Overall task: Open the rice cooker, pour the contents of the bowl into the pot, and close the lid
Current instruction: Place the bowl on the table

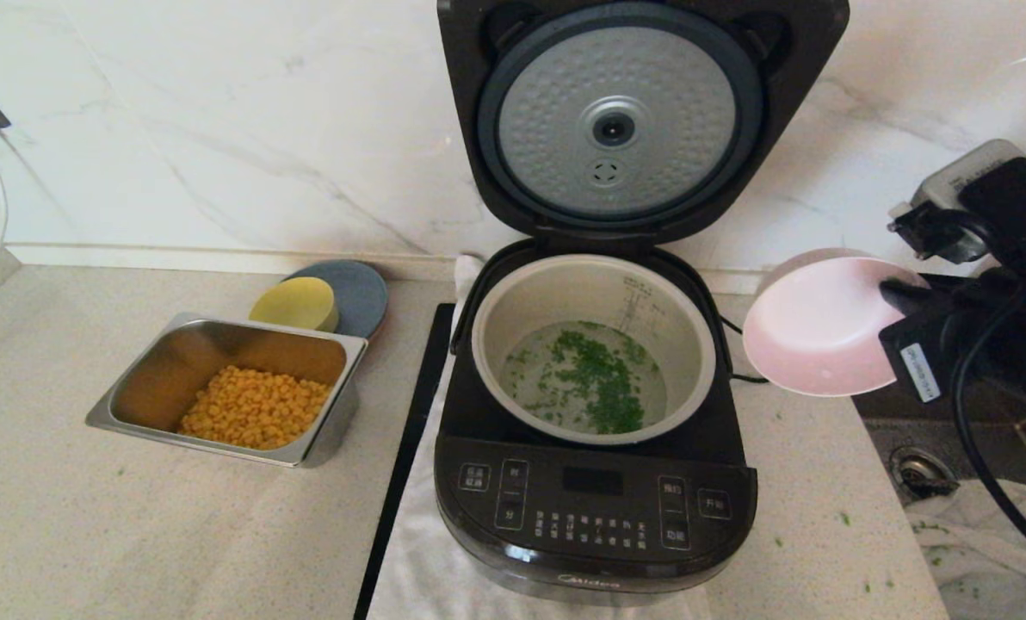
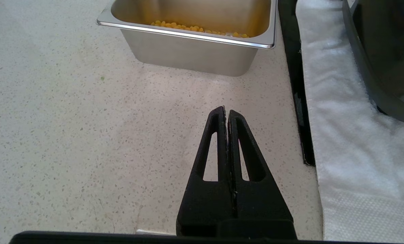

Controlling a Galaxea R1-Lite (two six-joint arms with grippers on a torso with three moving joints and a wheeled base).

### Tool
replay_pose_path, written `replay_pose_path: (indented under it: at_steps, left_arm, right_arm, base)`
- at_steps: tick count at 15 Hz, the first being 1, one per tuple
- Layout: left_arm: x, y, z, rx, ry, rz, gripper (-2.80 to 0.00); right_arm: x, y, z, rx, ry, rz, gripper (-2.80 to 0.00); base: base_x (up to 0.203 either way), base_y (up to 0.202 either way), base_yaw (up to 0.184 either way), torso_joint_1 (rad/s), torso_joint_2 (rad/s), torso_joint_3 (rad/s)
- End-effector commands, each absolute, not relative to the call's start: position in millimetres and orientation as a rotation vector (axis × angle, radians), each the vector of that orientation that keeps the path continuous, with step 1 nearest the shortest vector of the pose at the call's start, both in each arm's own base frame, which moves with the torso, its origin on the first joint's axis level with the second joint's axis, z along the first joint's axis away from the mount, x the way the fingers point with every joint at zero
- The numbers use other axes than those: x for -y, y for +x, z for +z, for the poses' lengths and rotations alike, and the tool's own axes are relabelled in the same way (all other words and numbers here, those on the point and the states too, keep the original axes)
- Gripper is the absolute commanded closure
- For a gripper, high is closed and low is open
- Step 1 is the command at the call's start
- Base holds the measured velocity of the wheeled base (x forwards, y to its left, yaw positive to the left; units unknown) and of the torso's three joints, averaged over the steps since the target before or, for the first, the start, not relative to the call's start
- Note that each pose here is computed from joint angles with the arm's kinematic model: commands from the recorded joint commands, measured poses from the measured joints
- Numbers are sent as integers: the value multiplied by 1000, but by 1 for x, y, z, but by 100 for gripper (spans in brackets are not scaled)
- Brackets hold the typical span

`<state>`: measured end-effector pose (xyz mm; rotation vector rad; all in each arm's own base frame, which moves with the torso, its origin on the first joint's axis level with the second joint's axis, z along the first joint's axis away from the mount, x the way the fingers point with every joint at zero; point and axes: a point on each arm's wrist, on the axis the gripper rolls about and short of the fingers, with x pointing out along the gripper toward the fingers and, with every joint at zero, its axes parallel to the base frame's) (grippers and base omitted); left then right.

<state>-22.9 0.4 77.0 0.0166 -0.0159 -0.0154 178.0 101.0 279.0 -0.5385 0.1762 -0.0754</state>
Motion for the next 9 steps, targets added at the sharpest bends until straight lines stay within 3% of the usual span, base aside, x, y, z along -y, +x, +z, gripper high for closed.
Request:
replay_pose_path:
  at_steps: [1, 5, 9]
  left_arm:
    - [0, -22, 75, 9, 17, -15, 0]
    - [0, -22, 75, 9, 17, -15, 0]
    - [0, -22, 75, 9, 17, -15, 0]
  right_arm:
    - [-70, 185, 274, -272, -491, -97, 0]
    - [-14, 199, 250, -558, -261, 9, 0]
    - [17, 211, 212, -852, 152, 93, 0]
  base:
    - [0, 0, 0, 0, 0, 0]
    - [0, 0, 0, 0, 0, 0]
    - [0, 0, 0, 0, 0, 0]
